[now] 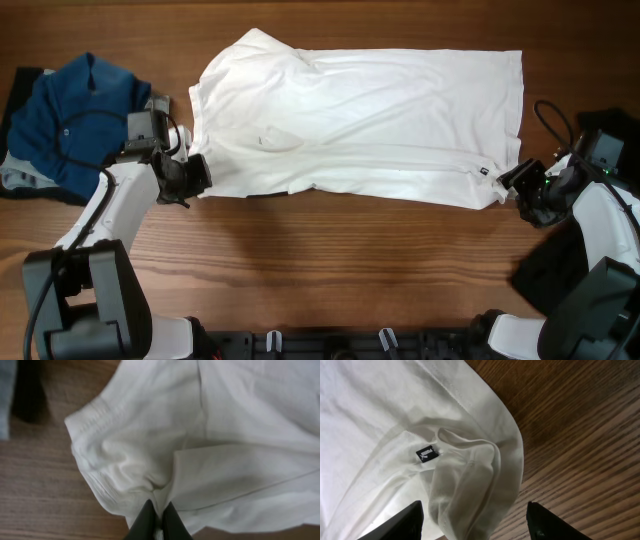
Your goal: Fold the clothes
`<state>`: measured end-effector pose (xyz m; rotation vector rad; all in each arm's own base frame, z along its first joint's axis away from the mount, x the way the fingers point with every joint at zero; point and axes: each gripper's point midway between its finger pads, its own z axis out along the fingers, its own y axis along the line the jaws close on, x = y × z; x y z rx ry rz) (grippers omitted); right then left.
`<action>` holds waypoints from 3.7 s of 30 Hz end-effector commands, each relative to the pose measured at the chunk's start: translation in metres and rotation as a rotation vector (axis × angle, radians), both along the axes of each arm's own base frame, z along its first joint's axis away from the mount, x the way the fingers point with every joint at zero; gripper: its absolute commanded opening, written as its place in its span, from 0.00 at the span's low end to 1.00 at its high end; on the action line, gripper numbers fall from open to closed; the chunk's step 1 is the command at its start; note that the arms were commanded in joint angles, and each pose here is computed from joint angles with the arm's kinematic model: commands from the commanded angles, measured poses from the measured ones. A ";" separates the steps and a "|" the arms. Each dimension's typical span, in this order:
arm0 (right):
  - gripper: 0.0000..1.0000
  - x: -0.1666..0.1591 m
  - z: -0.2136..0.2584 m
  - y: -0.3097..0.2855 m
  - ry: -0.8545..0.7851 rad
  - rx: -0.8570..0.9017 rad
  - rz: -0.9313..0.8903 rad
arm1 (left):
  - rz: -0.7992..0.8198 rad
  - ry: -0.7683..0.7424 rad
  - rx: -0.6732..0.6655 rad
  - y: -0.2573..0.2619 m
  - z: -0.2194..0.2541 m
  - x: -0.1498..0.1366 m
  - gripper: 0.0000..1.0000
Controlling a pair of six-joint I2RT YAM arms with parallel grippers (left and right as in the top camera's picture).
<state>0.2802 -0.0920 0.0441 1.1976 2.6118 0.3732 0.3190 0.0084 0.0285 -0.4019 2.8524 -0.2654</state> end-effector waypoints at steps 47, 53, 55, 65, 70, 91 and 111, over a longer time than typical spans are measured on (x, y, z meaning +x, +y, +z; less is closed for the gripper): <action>0.45 0.034 0.008 -0.040 -0.032 -0.323 0.191 | 0.166 -0.082 0.027 0.052 0.005 0.016 0.04; 0.63 0.046 0.012 -0.029 -0.103 -0.274 0.236 | 0.162 -0.083 0.017 0.049 0.005 0.016 0.04; 0.58 0.055 0.016 -0.015 -0.173 -0.218 0.300 | 0.163 -0.081 0.016 0.049 0.005 0.016 0.04; 0.54 0.064 -0.020 0.003 -0.147 -0.130 0.355 | 0.162 -0.081 0.016 0.049 0.005 0.016 0.04; 0.49 0.064 -0.048 0.012 -0.119 -0.055 0.369 | 0.163 -0.077 0.015 0.049 0.004 0.015 0.04; 0.04 0.075 -0.001 0.011 -0.229 -0.100 0.367 | 0.163 -0.066 0.014 0.049 0.003 0.013 0.04; 0.73 0.114 0.021 -0.022 -0.363 -0.216 0.197 | 0.163 -0.074 0.015 0.049 0.004 0.014 0.12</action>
